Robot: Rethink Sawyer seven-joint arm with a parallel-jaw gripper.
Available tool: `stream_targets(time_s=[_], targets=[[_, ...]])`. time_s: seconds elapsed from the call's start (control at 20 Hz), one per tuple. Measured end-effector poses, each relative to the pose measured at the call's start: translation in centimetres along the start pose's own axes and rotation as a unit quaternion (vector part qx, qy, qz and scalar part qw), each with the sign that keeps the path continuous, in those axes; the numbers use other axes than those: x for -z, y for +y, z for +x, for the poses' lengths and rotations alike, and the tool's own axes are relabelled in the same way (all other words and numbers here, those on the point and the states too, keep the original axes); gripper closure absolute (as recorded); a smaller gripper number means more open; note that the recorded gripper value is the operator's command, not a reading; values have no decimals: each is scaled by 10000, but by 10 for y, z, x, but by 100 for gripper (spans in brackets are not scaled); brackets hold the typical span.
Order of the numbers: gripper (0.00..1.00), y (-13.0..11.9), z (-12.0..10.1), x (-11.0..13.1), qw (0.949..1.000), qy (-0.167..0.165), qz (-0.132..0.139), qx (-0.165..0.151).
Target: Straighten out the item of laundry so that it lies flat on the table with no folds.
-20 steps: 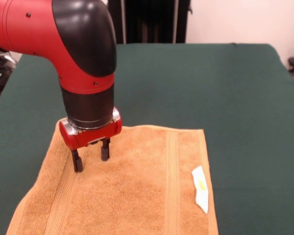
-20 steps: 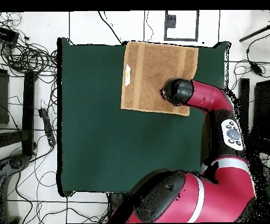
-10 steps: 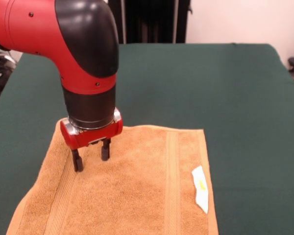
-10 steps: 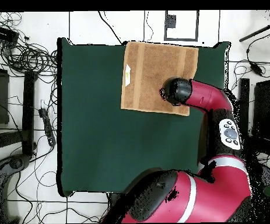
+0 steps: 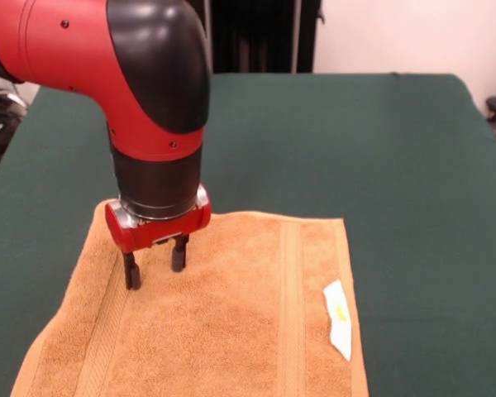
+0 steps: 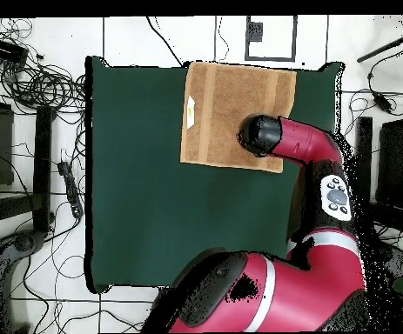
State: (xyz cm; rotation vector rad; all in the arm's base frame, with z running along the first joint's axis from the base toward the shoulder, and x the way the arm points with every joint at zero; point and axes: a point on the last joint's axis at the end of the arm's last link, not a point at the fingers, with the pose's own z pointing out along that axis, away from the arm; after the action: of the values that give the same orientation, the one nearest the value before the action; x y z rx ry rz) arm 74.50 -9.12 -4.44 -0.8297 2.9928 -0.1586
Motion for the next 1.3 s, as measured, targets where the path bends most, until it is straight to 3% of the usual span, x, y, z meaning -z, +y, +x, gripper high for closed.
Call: stream_targets(time_s=[0.8,1.1,1.3], targets=[[0,2,-2,0,9998,80,56,-182],[0,2,-2,1,9993,90,41,-362],[0,3,-6,1,9978,44,84,-654]])
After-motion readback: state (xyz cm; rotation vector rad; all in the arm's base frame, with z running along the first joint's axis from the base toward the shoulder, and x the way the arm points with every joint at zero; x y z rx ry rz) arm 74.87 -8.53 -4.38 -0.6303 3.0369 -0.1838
